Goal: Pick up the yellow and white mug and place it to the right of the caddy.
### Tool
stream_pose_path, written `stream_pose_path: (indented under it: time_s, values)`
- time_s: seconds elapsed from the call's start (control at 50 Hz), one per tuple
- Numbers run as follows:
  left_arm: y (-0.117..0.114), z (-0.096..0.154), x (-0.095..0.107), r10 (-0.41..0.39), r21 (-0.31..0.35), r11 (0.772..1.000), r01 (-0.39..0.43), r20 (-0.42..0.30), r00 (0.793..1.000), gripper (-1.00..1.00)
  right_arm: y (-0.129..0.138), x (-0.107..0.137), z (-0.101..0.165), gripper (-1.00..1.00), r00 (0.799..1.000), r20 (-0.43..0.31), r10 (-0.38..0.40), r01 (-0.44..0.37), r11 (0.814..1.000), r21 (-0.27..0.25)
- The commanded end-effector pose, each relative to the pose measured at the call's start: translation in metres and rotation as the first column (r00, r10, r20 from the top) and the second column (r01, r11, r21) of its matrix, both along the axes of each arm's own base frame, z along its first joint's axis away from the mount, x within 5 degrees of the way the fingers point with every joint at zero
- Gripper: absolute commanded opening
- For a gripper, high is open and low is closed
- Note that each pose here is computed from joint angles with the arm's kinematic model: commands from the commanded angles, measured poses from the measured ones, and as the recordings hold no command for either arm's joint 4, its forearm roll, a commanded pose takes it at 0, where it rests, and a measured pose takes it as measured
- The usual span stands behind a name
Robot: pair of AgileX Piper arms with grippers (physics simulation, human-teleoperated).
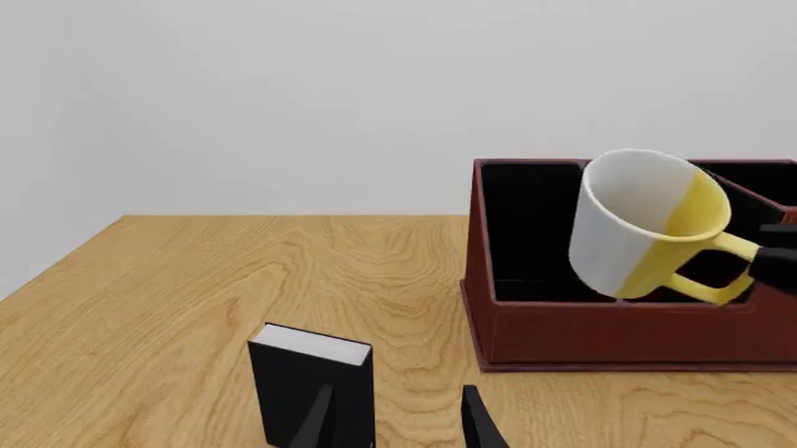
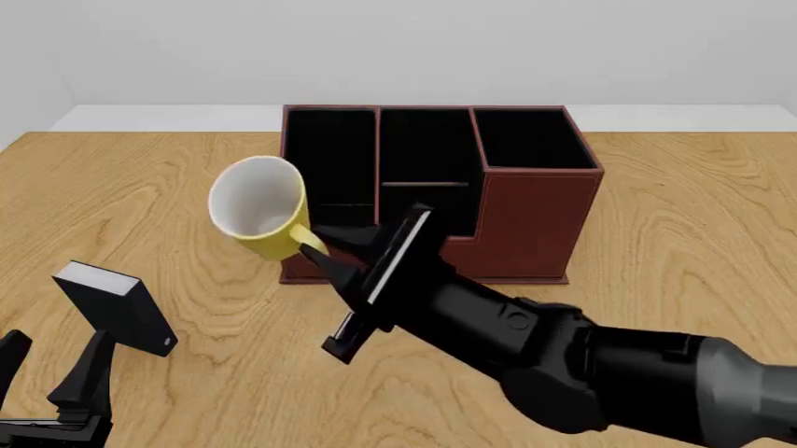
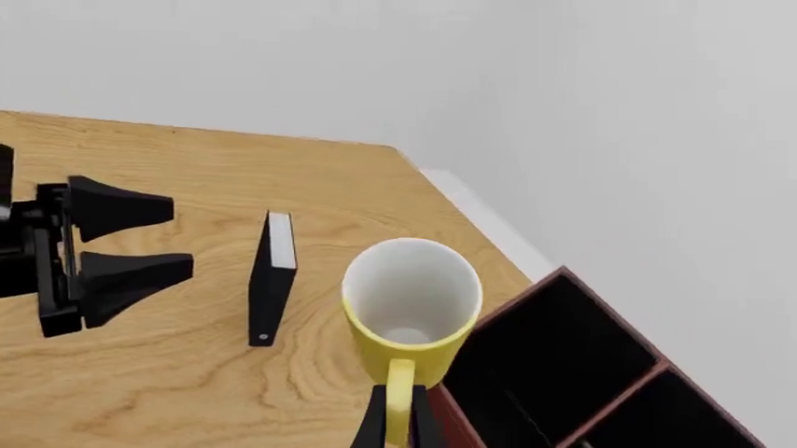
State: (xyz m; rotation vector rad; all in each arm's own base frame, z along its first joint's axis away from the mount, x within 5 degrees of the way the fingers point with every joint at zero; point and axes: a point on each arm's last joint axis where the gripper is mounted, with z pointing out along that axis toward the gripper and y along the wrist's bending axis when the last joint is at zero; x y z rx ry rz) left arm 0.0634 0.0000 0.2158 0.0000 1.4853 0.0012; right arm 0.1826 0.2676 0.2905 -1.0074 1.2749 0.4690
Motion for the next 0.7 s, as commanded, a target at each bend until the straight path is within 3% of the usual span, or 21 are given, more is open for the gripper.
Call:
stream_pose_path:
  time_s: [0.02, 0.7]
  values:
    - [0.0, 0.0, 0.0, 0.0, 0.0, 1.0, 0.0, 0.0, 1.0, 1.0, -0.016, -0.006, 0.021, -1.0, 0.999, 0.032, -0.015, 0.014, 0.999, 0.03]
    - [0.0, 0.0, 0.0, 0.0, 0.0, 1.0, 0.0, 0.0, 1.0, 1.0, -0.092, -0.02, 0.052, -1.0, 0.984, 0.093, -0.151, 0.146, 0.987, 0.063]
